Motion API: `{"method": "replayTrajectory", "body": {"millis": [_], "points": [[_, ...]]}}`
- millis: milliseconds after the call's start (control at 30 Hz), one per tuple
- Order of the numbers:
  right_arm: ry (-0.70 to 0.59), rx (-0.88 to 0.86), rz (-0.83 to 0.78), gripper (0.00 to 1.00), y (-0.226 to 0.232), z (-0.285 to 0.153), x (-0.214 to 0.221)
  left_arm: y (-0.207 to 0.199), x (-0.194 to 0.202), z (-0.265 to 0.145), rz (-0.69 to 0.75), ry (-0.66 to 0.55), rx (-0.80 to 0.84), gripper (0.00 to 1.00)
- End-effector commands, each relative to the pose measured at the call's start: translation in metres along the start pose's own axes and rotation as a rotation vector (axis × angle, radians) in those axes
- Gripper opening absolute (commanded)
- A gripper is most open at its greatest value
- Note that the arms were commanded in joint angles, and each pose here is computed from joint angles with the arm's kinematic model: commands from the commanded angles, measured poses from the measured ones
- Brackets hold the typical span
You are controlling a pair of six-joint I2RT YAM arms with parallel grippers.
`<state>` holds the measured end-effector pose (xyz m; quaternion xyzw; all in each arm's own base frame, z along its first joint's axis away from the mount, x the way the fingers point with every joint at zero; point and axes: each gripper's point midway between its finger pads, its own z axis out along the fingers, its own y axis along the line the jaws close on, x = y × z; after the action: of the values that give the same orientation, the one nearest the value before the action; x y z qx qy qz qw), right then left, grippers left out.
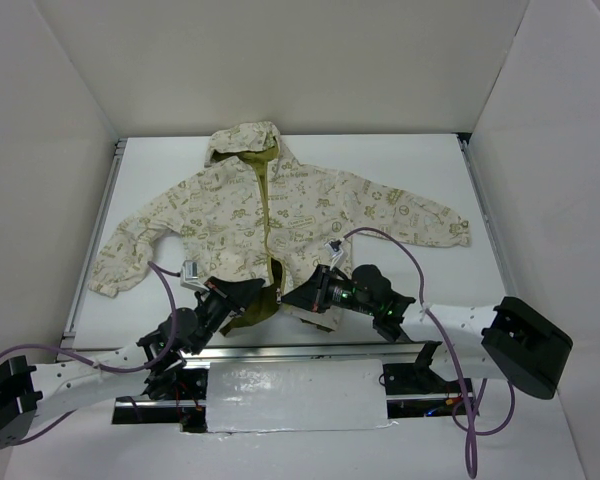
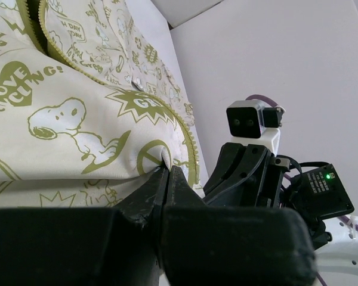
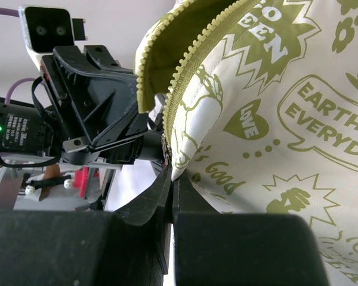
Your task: Zip up the jacket
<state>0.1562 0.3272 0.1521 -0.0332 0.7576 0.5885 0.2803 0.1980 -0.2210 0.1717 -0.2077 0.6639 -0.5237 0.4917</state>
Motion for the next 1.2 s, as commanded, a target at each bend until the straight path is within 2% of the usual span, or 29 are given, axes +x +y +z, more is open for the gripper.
{"method": "replayTrajectory", "body": {"millis": [0, 1167], "points": [[-0.039, -0.103, -0.033, 0.0, 0.029, -0.003, -0.01, 0.015, -0.001, -0.004, 0.028, -0.025, -0.014, 0.0], [-0.049, -0.006, -0.089, 0.0, 0.012, 0.014, -0.019, 0.022, 0.011, -0.002, 0.04, 0.025, -0.033, 0.0]]}}
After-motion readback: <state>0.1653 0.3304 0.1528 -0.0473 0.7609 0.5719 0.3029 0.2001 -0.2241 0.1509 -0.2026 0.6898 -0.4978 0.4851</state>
